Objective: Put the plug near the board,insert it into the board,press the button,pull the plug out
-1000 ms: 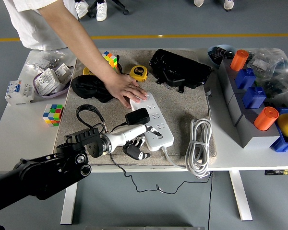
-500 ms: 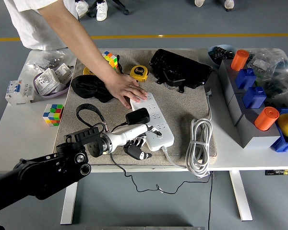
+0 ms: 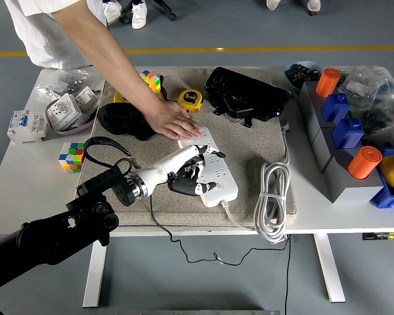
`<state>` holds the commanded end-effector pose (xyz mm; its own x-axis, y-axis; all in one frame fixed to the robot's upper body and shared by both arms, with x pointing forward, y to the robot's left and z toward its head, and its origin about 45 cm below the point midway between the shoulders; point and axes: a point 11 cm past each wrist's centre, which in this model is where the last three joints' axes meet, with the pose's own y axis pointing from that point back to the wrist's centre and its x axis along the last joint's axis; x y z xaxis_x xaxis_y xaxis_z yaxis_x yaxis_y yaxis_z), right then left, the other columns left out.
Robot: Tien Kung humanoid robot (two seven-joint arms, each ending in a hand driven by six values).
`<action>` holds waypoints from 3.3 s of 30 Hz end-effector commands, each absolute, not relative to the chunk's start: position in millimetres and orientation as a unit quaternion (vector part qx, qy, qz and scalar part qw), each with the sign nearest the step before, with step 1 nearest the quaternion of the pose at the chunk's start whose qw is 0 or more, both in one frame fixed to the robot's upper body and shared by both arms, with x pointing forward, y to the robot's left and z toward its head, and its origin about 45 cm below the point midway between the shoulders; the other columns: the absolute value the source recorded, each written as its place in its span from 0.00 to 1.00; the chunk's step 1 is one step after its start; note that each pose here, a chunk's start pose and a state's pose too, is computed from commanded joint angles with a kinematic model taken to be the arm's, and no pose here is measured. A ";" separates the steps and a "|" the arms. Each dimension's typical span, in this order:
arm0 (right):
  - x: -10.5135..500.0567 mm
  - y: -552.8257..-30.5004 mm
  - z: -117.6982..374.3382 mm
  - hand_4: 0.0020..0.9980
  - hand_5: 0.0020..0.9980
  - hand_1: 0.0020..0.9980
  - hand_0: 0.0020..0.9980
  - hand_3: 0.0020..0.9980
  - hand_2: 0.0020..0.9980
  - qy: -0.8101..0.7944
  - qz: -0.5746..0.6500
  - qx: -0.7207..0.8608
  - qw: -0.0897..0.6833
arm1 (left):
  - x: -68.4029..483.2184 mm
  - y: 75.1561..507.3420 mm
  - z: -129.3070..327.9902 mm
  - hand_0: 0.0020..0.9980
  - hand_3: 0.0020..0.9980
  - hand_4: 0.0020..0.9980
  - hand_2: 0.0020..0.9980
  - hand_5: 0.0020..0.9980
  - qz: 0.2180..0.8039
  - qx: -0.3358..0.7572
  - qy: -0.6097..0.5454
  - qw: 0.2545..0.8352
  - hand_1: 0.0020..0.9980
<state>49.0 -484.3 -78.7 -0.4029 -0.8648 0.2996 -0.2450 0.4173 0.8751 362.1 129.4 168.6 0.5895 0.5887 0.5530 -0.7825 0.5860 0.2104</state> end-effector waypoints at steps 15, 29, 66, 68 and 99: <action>48.9 -484.2 -78.7 1.00 0.54 0.67 0.65 0.56 0.64 -0.742 -0.389 0.374 0.397 | 373.0 146.3 178.2 0.59 0.66 1.00 0.74 0.37 0.468 0.185 -0.277 0.818 0.70; 49.4 -484.3 -78.6 1.00 0.54 0.67 0.65 0.56 0.64 -0.742 -0.389 0.374 0.397 | 380.2 152.8 165.2 0.78 0.86 1.00 0.88 0.47 0.466 0.275 -0.336 0.771 0.82; 47.6 -487.8 -77.2 1.00 0.54 0.67 0.65 0.56 0.64 -0.740 -0.386 0.375 0.404 | 389.6 150.3 140.3 0.41 0.68 1.00 0.60 0.49 0.454 0.357 -0.363 0.731 0.56; 47.8 -487.6 -77.2 1.00 0.54 0.67 0.65 0.56 0.64 -0.740 -0.386 0.375 0.403 | 390.6 150.4 139.9 0.35 0.60 0.97 0.54 0.43 0.454 0.363 -0.364 0.728 0.49; 48.7 -485.6 -78.0 1.00 0.54 0.67 0.65 0.56 0.64 -0.741 -0.387 0.375 0.401 | 394.1 146.7 142.8 0.22 0.50 0.82 0.33 0.06 0.459 0.359 -0.397 0.709 0.33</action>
<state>48.7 -485.6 -78.0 -0.3970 -0.8662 0.3035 -0.2455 0.4189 0.8742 394.1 146.7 142.8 0.2629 0.3665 0.8925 -0.9363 0.3201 0.1444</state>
